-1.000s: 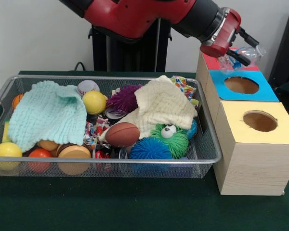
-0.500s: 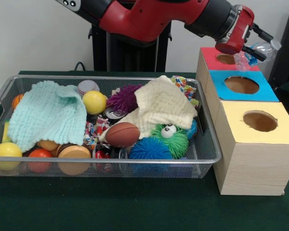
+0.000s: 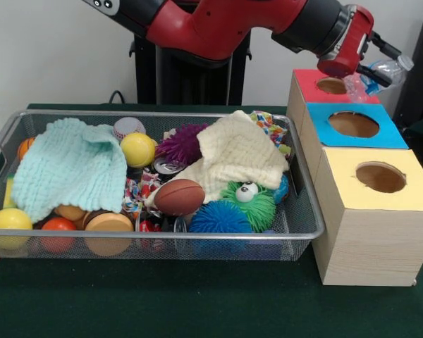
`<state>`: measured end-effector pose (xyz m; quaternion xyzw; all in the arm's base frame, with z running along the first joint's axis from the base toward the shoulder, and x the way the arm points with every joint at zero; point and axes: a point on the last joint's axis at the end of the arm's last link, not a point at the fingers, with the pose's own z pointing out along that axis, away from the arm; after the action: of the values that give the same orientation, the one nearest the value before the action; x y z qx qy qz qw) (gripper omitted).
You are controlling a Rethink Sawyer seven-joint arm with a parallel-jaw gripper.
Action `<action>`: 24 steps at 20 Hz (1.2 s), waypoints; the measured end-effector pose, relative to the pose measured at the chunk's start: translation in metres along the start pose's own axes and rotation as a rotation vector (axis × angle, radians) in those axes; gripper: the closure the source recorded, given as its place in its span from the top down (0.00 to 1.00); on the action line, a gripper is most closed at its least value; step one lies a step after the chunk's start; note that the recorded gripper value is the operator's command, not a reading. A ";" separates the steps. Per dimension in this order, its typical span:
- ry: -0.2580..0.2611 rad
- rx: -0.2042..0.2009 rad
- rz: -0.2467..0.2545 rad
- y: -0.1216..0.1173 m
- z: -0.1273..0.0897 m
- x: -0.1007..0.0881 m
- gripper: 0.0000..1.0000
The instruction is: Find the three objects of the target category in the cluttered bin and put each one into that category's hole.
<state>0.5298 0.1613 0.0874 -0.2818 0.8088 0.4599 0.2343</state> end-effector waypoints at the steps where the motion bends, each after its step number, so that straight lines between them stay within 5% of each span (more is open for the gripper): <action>1: 0.001 0.004 -0.003 -0.001 -0.001 -0.001 0.00; 24: 0.007 0.084 -0.140 0.000 -0.025 -0.041 0.00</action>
<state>0.5570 0.1489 0.1255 -0.3291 0.8067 0.4070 0.2746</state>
